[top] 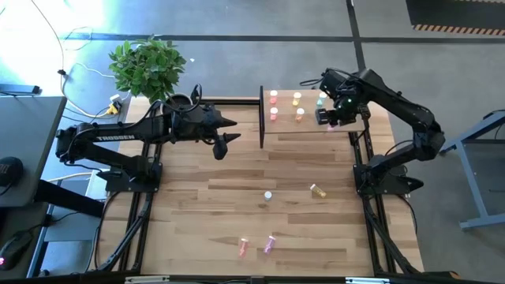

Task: Pick and place medicine bottles onto shelf by color
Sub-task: Put the top purple pill bottle on the shelf aligned with the other purple pill bottle

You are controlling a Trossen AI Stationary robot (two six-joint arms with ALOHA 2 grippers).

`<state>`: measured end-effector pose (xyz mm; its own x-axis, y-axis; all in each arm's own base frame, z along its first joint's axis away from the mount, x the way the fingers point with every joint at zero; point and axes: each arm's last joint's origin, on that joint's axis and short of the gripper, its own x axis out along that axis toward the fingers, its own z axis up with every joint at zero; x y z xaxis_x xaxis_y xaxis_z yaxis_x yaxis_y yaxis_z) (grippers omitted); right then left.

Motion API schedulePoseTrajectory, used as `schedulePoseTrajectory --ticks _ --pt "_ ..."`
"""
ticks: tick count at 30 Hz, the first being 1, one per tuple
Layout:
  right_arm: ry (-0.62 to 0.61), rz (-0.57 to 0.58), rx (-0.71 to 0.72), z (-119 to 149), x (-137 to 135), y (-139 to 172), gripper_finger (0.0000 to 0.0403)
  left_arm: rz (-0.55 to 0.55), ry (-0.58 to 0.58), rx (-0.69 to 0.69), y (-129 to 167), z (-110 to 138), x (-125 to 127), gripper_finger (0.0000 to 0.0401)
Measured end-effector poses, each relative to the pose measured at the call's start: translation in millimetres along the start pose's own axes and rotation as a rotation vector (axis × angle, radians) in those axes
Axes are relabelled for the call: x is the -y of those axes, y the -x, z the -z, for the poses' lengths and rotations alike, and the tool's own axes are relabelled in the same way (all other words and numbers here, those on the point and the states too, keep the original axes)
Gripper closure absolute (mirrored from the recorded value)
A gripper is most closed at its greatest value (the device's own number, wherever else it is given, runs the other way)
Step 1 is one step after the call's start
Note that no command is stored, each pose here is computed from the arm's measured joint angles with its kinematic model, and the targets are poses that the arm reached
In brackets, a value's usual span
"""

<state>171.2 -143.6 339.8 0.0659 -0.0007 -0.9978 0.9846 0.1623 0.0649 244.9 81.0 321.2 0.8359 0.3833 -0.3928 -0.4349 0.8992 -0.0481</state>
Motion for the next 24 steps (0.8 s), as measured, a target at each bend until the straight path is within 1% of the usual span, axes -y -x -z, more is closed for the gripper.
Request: schedulePoseTrajectory --ticks 7,16,24 --pt "-0.001 0.016 0.014 0 0 0 0.0290 0.000 0.000 0.000 0 0 0 0.0194" --pt "-0.008 0.085 0.035 -7 -1 -6 0.0290 0.001 0.000 -0.001 0 0 0 0.0194" --pt "0.003 0.121 0.032 -12 -5 -12 0.0290 0.005 0.000 -0.001 0 0 0 0.0194"
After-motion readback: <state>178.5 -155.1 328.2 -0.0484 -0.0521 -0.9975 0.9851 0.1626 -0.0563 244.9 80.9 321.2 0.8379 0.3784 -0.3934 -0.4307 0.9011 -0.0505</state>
